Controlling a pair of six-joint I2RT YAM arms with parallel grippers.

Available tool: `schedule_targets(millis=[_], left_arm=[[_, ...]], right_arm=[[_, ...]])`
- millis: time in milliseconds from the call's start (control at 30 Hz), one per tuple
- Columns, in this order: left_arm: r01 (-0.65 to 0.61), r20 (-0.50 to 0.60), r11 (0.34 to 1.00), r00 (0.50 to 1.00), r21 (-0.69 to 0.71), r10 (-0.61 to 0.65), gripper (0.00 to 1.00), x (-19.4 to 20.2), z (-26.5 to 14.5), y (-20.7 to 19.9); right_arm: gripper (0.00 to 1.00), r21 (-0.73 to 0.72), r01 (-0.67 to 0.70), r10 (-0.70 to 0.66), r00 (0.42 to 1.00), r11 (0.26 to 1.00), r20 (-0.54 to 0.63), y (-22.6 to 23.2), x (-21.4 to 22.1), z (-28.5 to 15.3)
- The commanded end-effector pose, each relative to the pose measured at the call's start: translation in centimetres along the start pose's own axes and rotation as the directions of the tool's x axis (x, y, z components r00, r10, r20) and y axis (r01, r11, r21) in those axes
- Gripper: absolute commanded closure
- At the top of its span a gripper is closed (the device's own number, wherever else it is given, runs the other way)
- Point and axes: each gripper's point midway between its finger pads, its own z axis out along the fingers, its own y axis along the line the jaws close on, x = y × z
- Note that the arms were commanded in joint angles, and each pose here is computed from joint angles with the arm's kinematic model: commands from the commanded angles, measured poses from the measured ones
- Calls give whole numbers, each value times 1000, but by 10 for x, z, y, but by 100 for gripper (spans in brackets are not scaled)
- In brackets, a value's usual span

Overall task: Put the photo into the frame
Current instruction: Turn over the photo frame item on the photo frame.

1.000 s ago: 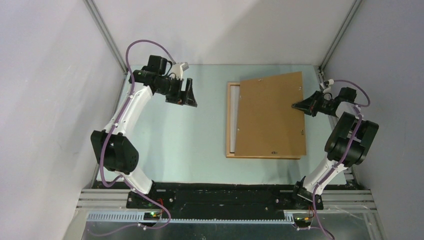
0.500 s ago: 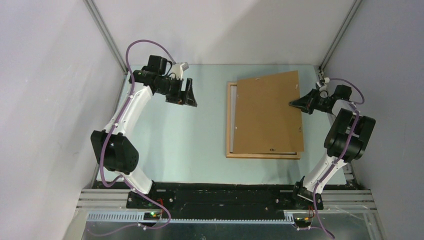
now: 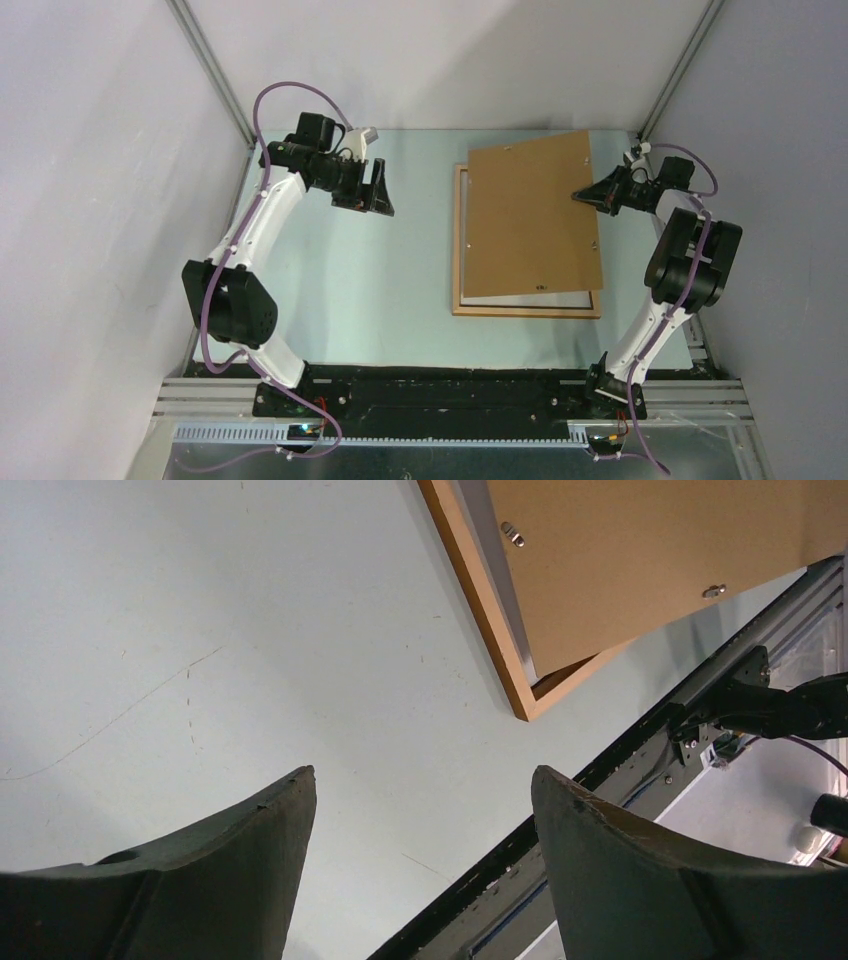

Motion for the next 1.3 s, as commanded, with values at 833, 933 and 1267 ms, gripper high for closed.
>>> schedule_targets(millis=[833,933,1267], left_arm=[[-39,36,999,999,-2,39,17,-6,-6,0],[-39,36,999,999,-2,39,17,-6,-6,-1],[-40,37,999,999,-3,40,17,-6,-7,-1]], right_arm=[[100,-81,-51,46,996,995,-70,-3,4,17],[100,-80,-55,49,996,995,-73,-4,5,17],[100,-73,-62,56,995,995,-78,-10,7,19]])
